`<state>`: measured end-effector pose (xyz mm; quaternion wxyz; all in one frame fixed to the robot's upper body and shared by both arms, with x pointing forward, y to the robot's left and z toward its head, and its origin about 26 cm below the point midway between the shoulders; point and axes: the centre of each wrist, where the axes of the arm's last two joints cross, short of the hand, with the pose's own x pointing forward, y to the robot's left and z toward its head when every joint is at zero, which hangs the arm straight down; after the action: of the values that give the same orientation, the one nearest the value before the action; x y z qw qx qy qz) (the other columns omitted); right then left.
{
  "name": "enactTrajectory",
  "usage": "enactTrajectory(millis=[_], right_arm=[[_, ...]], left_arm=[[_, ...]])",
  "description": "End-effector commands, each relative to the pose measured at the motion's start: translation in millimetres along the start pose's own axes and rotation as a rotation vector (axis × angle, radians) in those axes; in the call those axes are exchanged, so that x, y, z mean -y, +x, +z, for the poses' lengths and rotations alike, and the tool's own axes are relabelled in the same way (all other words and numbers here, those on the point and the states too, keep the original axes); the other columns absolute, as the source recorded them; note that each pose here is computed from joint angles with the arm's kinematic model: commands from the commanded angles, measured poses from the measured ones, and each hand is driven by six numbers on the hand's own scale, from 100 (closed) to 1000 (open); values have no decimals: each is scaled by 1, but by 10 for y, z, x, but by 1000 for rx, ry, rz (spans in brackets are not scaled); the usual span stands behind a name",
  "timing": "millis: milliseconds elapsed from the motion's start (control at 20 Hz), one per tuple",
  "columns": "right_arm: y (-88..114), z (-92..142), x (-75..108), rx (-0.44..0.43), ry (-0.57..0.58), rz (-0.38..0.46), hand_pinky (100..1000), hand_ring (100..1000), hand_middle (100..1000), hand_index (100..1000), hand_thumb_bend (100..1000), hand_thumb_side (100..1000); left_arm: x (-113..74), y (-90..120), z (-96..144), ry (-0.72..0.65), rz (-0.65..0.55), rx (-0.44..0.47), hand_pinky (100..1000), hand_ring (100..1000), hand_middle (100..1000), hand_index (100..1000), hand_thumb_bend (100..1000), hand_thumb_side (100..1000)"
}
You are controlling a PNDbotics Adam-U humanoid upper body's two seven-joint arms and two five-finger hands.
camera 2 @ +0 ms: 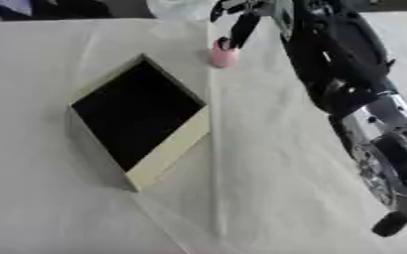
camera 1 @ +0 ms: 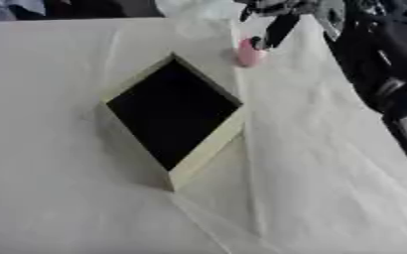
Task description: Pick up objects on the table and place them in the box.
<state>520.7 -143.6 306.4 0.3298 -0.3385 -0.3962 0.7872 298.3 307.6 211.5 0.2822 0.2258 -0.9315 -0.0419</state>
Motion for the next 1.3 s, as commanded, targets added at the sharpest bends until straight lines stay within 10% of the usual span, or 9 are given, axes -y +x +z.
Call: enactTrajectory(millis=[50,1300], right_arm=[[-101,83,50,-38,-15,10,1000,996,979,1000,110,478],[-89,-80,-245,-182,-155,24,962,933,864,1000,105,522]], left_arm=[[-48,60,-53,-2,-14,32,707,753,771,783,100,685],[-19,70,-68,-1,4,36,706,752,771,782,100,703]])
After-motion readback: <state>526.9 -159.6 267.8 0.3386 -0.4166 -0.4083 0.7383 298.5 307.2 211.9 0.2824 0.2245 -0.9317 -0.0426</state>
